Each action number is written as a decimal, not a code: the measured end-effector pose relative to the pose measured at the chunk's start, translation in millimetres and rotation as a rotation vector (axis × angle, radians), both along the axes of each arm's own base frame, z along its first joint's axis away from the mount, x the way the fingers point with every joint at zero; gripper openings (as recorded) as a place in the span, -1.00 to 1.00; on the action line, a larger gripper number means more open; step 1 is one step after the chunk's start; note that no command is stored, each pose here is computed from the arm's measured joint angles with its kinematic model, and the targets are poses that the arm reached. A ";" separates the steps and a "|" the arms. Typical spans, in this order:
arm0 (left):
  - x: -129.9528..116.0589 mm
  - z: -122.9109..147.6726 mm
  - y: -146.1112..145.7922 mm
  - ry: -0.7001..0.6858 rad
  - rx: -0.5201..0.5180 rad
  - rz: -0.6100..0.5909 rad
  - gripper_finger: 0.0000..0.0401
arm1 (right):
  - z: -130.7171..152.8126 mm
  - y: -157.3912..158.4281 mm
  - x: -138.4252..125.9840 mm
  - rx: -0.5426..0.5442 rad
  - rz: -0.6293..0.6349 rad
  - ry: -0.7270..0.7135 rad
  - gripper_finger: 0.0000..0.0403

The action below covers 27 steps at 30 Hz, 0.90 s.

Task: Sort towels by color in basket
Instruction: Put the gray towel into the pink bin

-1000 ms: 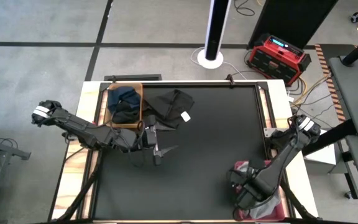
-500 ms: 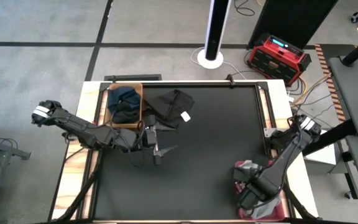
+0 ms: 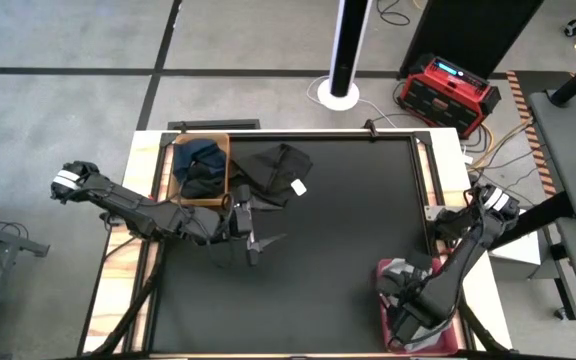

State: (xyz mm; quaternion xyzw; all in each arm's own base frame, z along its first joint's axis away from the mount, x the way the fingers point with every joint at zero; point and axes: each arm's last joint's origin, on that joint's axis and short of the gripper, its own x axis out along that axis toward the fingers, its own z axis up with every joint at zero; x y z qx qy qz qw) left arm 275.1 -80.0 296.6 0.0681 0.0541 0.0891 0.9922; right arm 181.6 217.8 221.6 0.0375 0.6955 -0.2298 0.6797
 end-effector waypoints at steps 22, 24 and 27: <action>0.0 0.0 0.0 -0.001 -0.001 0.000 0.43 | -41.2 -1.0 -6.8 0.152 -0.052 -0.049 -0.96; 0.0 0.0 0.0 0.000 -0.001 0.000 0.43 | -34.1 -0.1 -6.1 0.173 -0.052 -0.064 -0.96; 0.0 0.0 0.0 0.000 -0.001 0.000 0.43 | -23.6 1.1 -5.2 0.197 -0.061 -0.085 -0.95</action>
